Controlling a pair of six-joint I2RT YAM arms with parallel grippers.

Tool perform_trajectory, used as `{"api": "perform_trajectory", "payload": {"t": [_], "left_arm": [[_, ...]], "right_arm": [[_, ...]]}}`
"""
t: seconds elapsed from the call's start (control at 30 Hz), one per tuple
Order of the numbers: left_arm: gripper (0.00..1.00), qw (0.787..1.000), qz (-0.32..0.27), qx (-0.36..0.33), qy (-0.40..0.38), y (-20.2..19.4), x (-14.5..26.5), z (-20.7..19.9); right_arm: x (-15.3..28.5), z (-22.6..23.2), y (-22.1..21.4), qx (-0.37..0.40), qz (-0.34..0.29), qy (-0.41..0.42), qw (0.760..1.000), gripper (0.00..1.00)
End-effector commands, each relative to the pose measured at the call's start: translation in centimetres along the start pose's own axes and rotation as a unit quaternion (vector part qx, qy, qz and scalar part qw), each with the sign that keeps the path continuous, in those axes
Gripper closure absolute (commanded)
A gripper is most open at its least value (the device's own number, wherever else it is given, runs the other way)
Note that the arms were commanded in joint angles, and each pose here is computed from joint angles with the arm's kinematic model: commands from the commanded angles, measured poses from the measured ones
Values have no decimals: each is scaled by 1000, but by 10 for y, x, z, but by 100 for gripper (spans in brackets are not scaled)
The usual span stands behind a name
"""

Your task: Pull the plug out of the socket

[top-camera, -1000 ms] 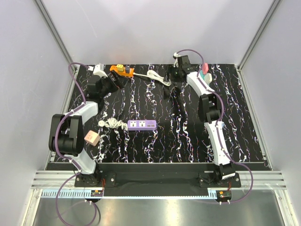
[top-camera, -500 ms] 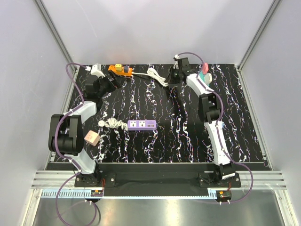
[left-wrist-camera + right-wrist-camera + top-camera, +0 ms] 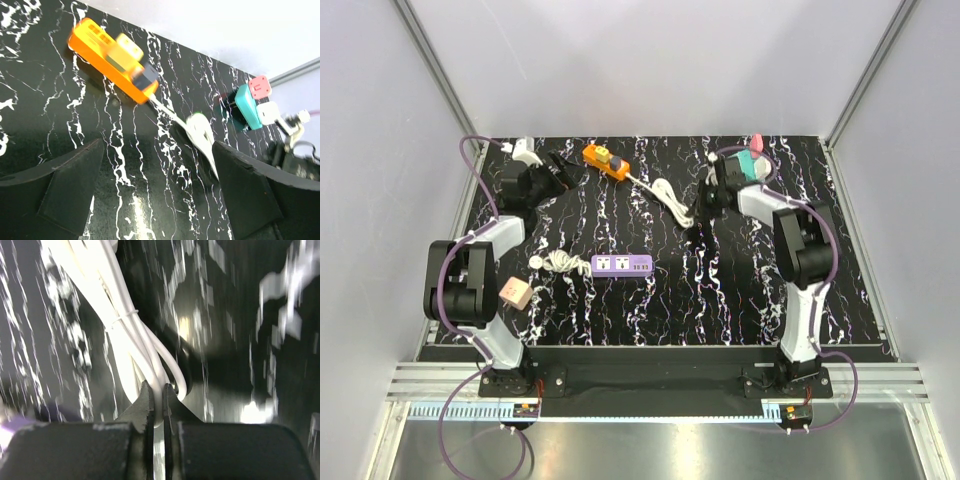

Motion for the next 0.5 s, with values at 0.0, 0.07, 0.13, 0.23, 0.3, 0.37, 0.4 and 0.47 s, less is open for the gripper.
{"api": "perform_trajectory", "payload": {"t": [0.0,0.07,0.13,0.23,0.3,0.37,0.4,0.47], "left_arm": [[7,999,-9,-19,-44,12,-6,-15],[9,998,-3,-30,-49,7,-10,-19],[10,999,5,-43,-32,2,-16,-15],[11,997,16,-75,-3,-10,-29,-19],[11,997,18,-79,2,-15,-35,-23],[11,997,18,-77,-8,-19,-37,-24],[11,997,16,-76,-9,-19,-38,-24],[11,997,19,-77,-7,-22,-41,-24]], "right_arm": [[30,12,-19,0,3,11,1000,100],[40,14,-38,-4,15,9,1000,100],[45,13,-54,-7,28,7,1000,100],[62,17,-61,-4,21,7,1000,97],[69,11,-61,5,17,-21,1000,88],[78,11,-48,28,-4,-35,999,82],[81,9,-41,35,-14,-49,998,71],[85,11,-14,47,-43,-56,996,54]]}}
Point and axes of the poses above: each gripper's point midway between its finger pads, its own x axis back along the fingers, its own z axis along the line the jaws close on, y = z × x, the point moved 5 cm from there along x, back along the fingers, and after that the axes turned 14 degrees about x, right-handed, at the moved point
